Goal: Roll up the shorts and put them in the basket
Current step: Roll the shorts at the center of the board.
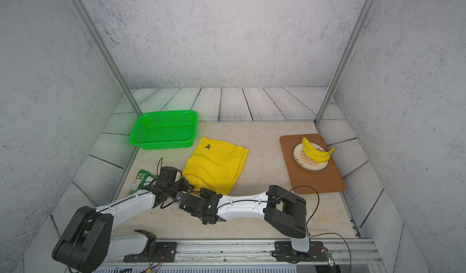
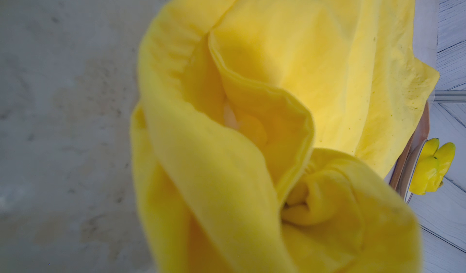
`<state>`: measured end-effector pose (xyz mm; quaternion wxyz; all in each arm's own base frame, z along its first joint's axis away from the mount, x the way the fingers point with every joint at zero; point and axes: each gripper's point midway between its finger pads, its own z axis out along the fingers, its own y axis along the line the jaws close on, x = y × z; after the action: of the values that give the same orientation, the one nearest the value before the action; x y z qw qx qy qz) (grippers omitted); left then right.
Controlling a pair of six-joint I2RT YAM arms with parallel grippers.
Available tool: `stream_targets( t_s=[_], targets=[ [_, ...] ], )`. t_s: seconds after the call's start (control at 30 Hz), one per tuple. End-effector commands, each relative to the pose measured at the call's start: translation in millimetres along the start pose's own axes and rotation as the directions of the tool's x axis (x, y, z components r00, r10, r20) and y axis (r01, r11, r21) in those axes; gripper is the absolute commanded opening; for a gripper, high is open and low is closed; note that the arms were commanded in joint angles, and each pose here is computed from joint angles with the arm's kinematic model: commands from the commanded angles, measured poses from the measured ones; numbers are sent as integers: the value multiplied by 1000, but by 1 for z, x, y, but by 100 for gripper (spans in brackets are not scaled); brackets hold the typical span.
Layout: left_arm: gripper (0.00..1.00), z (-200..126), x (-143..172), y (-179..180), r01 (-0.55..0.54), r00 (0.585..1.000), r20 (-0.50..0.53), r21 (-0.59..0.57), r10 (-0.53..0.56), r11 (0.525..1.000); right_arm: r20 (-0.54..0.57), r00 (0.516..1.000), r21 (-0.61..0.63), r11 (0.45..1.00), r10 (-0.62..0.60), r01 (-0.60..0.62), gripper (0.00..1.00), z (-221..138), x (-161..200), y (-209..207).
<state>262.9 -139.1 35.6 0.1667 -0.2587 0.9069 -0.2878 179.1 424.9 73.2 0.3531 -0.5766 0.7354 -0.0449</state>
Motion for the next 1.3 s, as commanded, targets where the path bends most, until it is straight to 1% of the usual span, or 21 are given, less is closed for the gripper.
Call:
stream_targets(
  t_s=[0.0,0.03,0.07,0.27,0.33,0.37,0.4,0.47,0.53,0.57,0.63,0.67,0.7,0.77,0.83,0.87,0.9,1.03,1.13,1.17,1.27],
  targets=[
    [0,-5,0,-3,18,1000,-10,1,-18,1000,-26,998,49,997,-53,55,76,9,7,0],
    [0,-5,1,-4,18,1000,-12,5,-18,1000,-32,998,55,997,-55,57,82,12,8,1],
    [0,-6,1,-5,19,1000,-15,9,-19,1000,-45,997,61,996,-60,62,84,16,11,2],
    [0,-7,3,-9,34,999,-26,29,-33,999,-90,994,104,992,-64,74,84,32,27,2],
    [0,-8,4,-10,39,999,-30,36,-37,999,-110,992,123,990,-62,75,80,39,35,-1],
    [0,-8,4,-10,41,999,-32,39,-40,998,-119,991,129,989,-58,74,76,42,38,-3],
    [0,-9,4,-11,42,999,-31,43,-41,998,-130,990,121,990,-54,69,68,45,42,-3],
    [0,-10,4,-11,46,999,-29,42,-45,998,-128,990,77,995,-53,64,40,47,45,1],
    [0,-12,4,-9,48,999,-27,35,-47,998,-118,992,35,998,-43,47,22,45,45,3],
    [0,-12,3,-8,49,999,-22,30,-48,998,-119,992,9,999,-38,39,17,44,45,4],
    [2,-14,0,-7,37,999,-12,18,-37,999,-117,993,-71,997,-29,21,12,39,45,9],
    [15,-15,0,-6,32,999,-10,5,-32,999,-114,993,-101,995,-27,16,11,36,45,12],
    [33,-16,-2,-5,23,1000,-3,-9,-24,1000,-107,994,-134,991,-22,8,10,32,43,14],
    [61,-19,-4,2,18,1000,16,-50,-17,999,-111,994,-222,975,-15,-10,7,26,43,22],
    [78,-23,-9,10,9,999,48,-89,-5,996,-117,993,-294,955,0,-35,5,20,43,27],
    [81,-24,-10,14,7,998,61,-106,0,994,-120,993,-319,947,6,-45,3,17,43,30],
    [81,-25,-12,19,10,997,75,-127,0,992,-123,992,-354,933,14,-57,3,14,43,33],
    [82,-27,-15,27,13,994,108,-154,4,988,-112,991,-489,865,70,-117,3,-2,35,42],
    [79,-30,-20,34,23,990,140,-181,3,983,-127,982,-593,784,138,-187,3,-11,29,44],
    [78,-31,-22,33,23,989,148,-177,3,984,-140,976,-626,749,168,-219,2,-12,27,43],
    [83,-37,-29,28,18,986,166,-171,11,985,-177,952,-698,650,248,-299,2,-14,23,38]
  ],
)
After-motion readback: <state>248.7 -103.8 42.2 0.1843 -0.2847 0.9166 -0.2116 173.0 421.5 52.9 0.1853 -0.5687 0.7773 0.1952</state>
